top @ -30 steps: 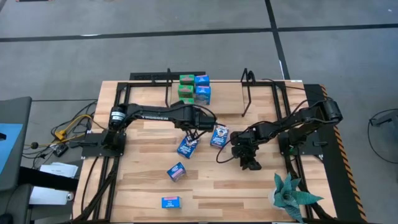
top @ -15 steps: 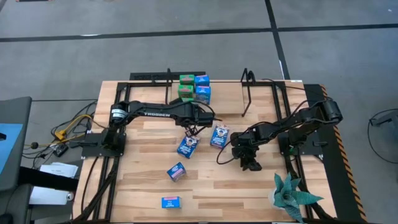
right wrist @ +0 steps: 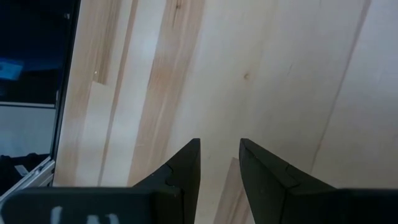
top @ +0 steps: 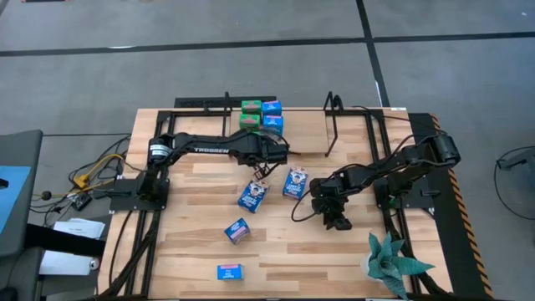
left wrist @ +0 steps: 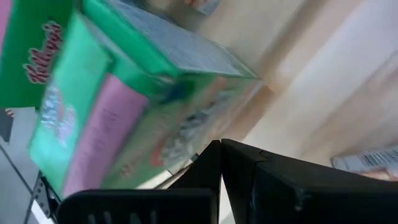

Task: Stack cereal on shelf
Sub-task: Adjust the green cereal boxes on the shelf

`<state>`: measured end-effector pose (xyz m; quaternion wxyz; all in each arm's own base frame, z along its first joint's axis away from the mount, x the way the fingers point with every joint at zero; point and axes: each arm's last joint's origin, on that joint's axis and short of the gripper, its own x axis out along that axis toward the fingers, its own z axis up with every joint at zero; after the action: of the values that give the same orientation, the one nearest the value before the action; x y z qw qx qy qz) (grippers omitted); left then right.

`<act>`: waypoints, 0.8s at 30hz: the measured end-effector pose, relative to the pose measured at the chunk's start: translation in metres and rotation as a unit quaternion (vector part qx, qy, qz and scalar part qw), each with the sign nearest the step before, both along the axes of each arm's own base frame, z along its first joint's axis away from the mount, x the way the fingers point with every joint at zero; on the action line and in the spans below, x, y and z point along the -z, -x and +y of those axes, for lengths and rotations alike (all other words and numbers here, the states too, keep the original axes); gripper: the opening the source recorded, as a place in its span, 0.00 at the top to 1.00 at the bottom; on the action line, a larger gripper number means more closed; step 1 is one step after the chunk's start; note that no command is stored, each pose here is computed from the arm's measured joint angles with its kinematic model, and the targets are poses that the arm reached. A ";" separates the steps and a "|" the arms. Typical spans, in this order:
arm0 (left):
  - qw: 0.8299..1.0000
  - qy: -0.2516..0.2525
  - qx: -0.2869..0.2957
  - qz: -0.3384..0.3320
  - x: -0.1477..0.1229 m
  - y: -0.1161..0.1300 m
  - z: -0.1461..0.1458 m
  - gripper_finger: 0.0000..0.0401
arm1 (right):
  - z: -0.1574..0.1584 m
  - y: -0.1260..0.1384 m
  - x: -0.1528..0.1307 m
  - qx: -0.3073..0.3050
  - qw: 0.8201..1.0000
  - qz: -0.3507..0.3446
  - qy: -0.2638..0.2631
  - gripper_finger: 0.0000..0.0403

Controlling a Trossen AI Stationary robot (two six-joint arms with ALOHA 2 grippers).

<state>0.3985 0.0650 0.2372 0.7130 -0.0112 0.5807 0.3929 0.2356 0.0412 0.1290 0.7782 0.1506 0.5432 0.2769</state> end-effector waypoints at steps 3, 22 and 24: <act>1.000 -0.002 -0.005 -0.006 0.000 0.000 0.004 1.00 | 0.000 0.000 0.000 0.000 1.000 -0.001 0.000 0.66; 0.999 0.019 -0.020 -0.022 0.000 0.000 0.022 1.00 | 0.002 -0.001 -0.001 0.000 1.000 -0.007 -0.002 0.66; 0.999 0.037 -0.018 -0.024 0.001 0.000 0.018 1.00 | 0.002 -0.001 -0.001 -0.001 1.000 -0.007 -0.002 0.66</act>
<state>0.3989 0.0829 0.2364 0.7187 -0.0576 0.5772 0.3834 0.2368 0.0428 0.1297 0.7813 0.1500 0.5375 0.2794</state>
